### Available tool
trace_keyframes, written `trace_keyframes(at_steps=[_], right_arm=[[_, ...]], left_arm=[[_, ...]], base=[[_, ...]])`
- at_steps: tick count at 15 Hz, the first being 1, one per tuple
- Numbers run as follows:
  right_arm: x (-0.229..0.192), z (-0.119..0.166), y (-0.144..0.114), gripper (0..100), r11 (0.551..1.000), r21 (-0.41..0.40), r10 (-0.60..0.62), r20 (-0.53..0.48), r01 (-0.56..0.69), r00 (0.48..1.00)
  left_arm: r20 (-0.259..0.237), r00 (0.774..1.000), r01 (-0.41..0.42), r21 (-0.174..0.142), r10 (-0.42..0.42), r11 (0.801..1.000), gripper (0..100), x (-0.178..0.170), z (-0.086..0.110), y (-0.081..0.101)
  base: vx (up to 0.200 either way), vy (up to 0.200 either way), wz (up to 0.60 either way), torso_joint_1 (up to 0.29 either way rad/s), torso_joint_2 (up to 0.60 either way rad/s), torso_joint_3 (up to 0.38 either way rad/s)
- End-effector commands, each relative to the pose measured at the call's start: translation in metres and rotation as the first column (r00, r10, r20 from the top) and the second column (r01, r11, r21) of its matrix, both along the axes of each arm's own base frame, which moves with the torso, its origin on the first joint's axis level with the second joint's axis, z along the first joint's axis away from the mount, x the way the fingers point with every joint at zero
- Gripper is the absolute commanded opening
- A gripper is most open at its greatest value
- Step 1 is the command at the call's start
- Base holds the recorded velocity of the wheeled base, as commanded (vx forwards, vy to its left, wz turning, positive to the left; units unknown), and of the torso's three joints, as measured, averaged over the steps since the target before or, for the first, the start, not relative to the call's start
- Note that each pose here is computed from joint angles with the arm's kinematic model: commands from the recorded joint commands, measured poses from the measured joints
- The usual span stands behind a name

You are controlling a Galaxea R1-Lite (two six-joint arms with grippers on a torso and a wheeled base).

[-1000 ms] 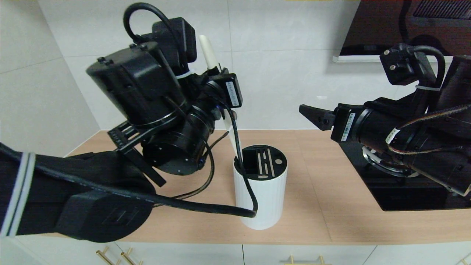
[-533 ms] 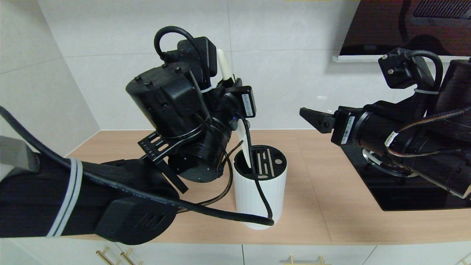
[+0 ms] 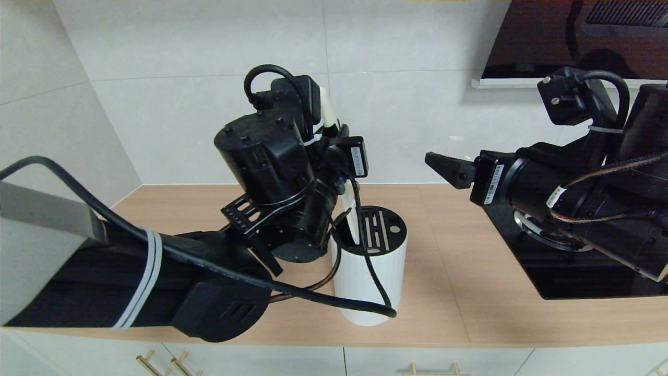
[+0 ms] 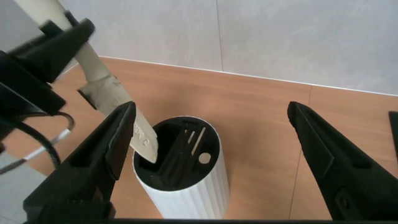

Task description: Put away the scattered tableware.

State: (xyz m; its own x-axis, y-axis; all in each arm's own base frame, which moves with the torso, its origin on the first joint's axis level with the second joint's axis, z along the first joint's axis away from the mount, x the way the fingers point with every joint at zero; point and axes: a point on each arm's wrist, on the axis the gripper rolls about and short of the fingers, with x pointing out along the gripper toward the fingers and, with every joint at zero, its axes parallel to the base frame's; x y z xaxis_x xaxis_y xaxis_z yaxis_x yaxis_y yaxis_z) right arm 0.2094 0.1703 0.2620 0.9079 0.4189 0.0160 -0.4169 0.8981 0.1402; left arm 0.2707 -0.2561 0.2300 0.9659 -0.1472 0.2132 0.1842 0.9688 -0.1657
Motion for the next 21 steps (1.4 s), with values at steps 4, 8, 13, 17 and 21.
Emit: trace_keyframes(at_steps=[4,8,13,17,21], right_arm=[[0.0,0.0,0.0,100,1.0,0.001,0.0,0.0,0.0,1.0],[0.001,-0.002,0.001,100,1.0,-0.003,0.0,-0.005,0.0,1.0],[0.0,-0.002,0.0,100,1.0,-0.004,0.0,-0.006,0.0,1.0],[0.0,-0.003,0.0,100,1.0,-0.005,0.0,-0.007,0.0,1.0],[-0.001,-0.004,-0.001,100,1.0,-0.011,0.0,-0.011,0.0,1.0]], left_arm=[[-0.033,0.999,-0.001,0.024,0.001,1.0,0,0.007,-0.017,-0.007],[-0.065,0.998,0.003,0.026,-0.001,1.0,0,0.011,-0.031,-0.012],[-0.115,0.993,0.018,0.053,-0.012,0.998,0,0.01,-0.049,-0.017],[-0.172,0.985,0.028,0.095,-0.011,0.995,0,0.011,-0.075,-0.02],[-0.232,0.973,0.056,0.149,-0.021,0.987,0,0.009,-0.106,-0.031]], base=[[0.0,0.0,0.0,0.0,0.0,0.0],[0.0,0.0,0.0,0.0,0.0,0.0],[0.0,0.0,0.0,0.0,0.0,0.0],[0.0,0.0,0.0,0.0,0.0,0.0],[0.0,0.0,0.0,0.0,0.0,0.0]])
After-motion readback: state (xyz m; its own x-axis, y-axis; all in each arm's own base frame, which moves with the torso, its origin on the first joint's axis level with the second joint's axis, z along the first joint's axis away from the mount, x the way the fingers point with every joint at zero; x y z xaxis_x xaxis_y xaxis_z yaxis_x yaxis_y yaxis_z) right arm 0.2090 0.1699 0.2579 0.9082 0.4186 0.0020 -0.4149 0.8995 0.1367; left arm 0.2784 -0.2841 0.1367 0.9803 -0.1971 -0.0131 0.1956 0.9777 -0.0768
